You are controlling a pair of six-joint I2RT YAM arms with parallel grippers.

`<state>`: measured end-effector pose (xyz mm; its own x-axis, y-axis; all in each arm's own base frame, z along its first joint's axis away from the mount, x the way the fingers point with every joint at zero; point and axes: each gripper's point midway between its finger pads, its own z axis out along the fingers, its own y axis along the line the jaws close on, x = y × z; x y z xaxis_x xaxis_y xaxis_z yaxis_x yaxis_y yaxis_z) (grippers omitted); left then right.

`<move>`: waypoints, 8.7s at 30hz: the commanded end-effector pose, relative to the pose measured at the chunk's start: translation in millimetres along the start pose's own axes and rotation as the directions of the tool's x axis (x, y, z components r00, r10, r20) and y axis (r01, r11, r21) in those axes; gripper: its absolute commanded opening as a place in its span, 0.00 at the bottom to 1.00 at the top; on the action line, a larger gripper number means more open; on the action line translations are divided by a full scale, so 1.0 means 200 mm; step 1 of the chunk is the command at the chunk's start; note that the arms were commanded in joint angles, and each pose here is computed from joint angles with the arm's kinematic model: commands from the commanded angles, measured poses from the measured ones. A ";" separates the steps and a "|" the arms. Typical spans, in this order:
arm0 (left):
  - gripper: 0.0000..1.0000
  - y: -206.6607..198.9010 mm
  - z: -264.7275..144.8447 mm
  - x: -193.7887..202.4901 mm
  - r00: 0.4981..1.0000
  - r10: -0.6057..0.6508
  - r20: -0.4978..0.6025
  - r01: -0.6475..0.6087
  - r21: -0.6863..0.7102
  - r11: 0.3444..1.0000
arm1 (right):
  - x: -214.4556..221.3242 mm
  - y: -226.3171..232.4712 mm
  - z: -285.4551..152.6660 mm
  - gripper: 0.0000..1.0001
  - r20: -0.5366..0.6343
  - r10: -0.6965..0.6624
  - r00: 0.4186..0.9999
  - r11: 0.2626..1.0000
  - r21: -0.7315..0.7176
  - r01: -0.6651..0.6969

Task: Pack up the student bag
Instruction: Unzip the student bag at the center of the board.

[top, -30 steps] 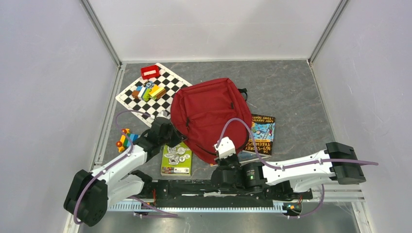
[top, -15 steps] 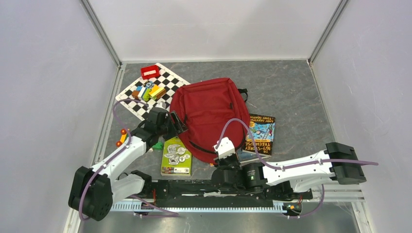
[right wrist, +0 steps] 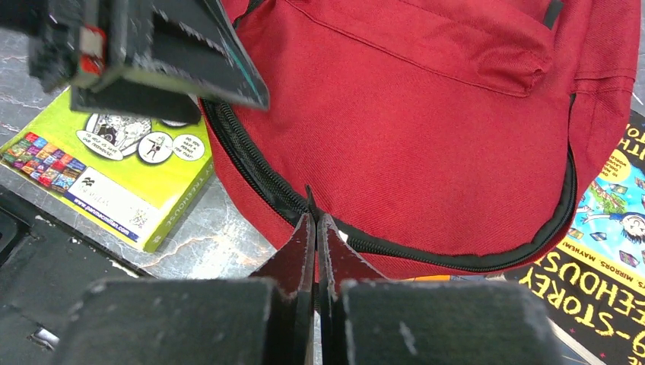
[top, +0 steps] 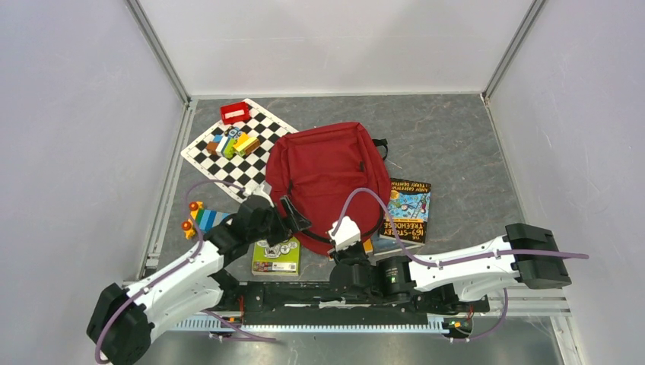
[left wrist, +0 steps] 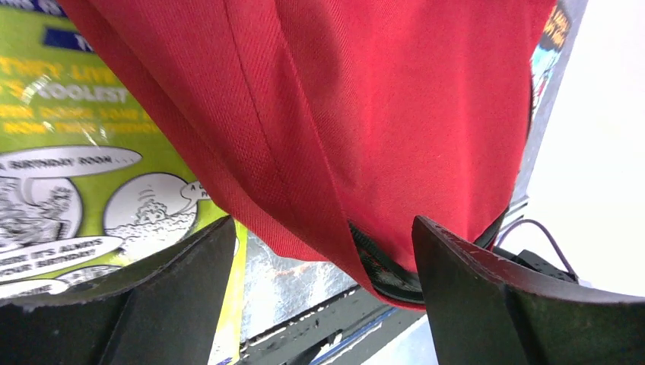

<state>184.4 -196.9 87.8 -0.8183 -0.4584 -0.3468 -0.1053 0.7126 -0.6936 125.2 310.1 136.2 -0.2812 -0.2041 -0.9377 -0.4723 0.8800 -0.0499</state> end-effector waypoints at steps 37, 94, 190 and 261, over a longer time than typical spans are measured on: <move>0.02 0.16 0.01 0.02 0.997 0.040 0.063 -0.032 -0.124 0.992 | 0.11 -0.59 0.05 0.00 -0.141 -0.037 0.989 0.981 0.183 0.063; 0.65 -0.79 0.46 0.33 0.587 0.807 0.068 -0.766 0.369 0.526 | 0.07 -0.64 0.07 0.00 0.034 0.089 0.995 0.996 -0.009 -0.089; 0.02 -0.88 0.01 -0.24 0.481 0.876 -0.023 -0.823 0.331 0.461 | -0.50 -0.57 0.18 0.98 0.342 -0.118 0.932 0.851 -0.450 0.273; 1.00 -0.27 -0.33 -0.41 0.894 0.399 0.205 -0.376 -0.143 0.915 | -0.47 -1.18 1.16 0.55 -0.155 0.012 0.988 0.960 0.277 0.032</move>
<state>215.2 -152.8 190.8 -0.6600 -0.1543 -0.7352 0.1558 0.9292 -0.3350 445.9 231.1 116.3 -0.4685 -0.2626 -0.8435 -0.2660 0.9524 -0.1487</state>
